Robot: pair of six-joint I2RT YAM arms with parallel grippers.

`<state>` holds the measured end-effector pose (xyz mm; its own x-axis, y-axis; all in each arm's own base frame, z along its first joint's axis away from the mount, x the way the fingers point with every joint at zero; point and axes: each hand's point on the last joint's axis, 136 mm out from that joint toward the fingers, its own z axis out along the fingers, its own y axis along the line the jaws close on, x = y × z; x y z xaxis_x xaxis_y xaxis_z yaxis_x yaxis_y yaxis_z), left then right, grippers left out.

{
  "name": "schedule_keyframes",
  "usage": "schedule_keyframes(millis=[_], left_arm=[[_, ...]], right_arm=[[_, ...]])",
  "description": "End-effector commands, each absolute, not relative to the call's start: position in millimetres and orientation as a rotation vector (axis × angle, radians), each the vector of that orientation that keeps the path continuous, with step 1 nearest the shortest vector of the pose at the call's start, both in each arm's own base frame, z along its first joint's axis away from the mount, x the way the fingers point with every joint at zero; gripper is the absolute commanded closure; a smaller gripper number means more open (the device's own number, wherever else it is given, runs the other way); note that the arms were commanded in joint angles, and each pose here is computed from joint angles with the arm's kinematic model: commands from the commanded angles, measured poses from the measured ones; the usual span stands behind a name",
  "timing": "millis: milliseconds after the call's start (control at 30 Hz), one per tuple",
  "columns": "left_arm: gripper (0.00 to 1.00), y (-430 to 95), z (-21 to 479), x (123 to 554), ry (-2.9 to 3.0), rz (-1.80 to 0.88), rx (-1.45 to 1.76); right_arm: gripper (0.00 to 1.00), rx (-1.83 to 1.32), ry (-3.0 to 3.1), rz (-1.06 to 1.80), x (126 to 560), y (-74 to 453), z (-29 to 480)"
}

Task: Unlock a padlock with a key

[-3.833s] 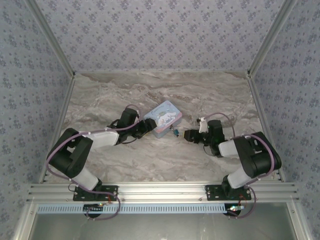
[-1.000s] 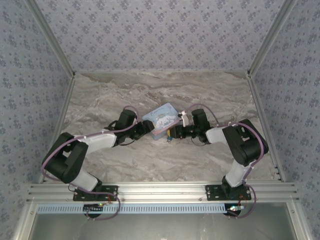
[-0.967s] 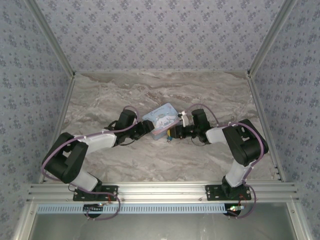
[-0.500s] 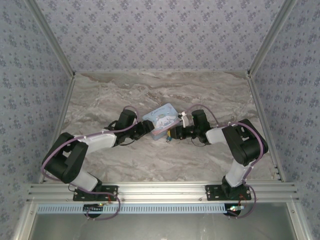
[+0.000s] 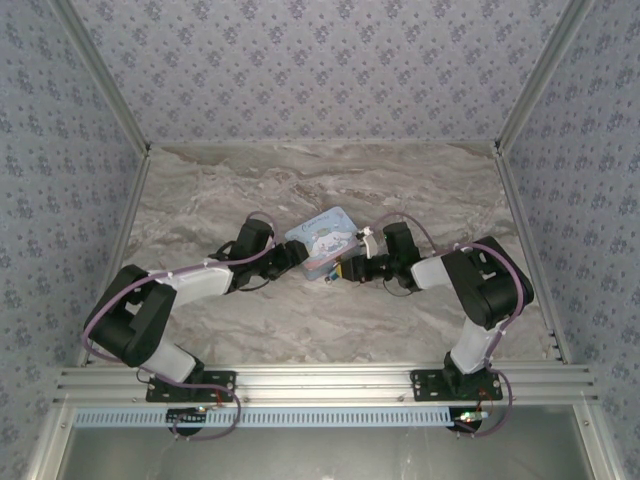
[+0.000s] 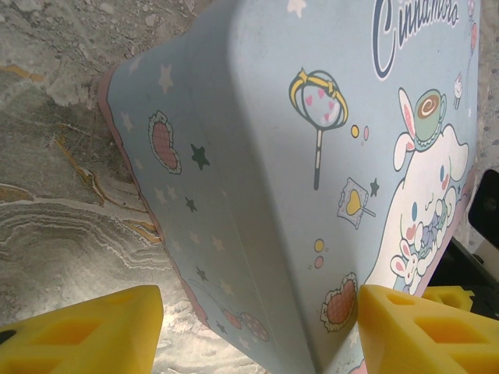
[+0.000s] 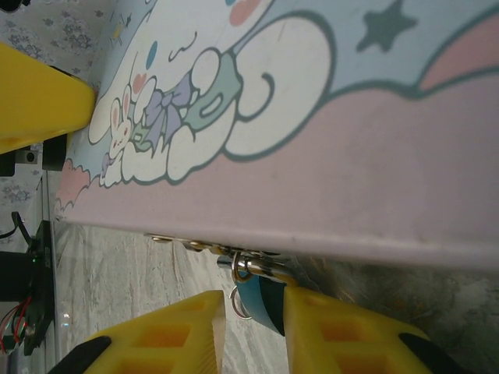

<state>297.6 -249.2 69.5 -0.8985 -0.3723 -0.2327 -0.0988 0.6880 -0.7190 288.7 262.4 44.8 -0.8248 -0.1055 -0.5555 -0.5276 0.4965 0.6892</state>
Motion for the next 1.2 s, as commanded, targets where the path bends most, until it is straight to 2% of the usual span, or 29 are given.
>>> schedule_keyframes(millis=[0,300,400,667,833,900,1167], left_arm=[[0.35,-228,36,276,2.668,-0.895,-0.411],[0.35,-228,38,276,2.666,-0.898,-0.409],[0.35,-228,37,275,2.668,-0.897,-0.406],[0.35,-228,37,275,2.667,-0.891,-0.406],[0.35,-227,37,276,2.668,-0.885,-0.405],[0.35,-227,36,275,2.671,-0.882,-0.406],[0.35,-227,37,277,2.666,-0.885,-0.407]], right_arm=[[0.73,-0.523,2.305,1.293,287,263,41],[0.74,-0.472,2.276,1.310,299,264,47],[0.77,-0.455,2.274,1.317,302,264,47],[0.93,-0.424,2.272,1.314,305,261,47],[0.96,-0.425,2.260,1.321,304,257,47],[0.91,-0.434,2.238,1.328,301,255,50],[0.57,-0.468,2.179,1.342,292,248,59]])
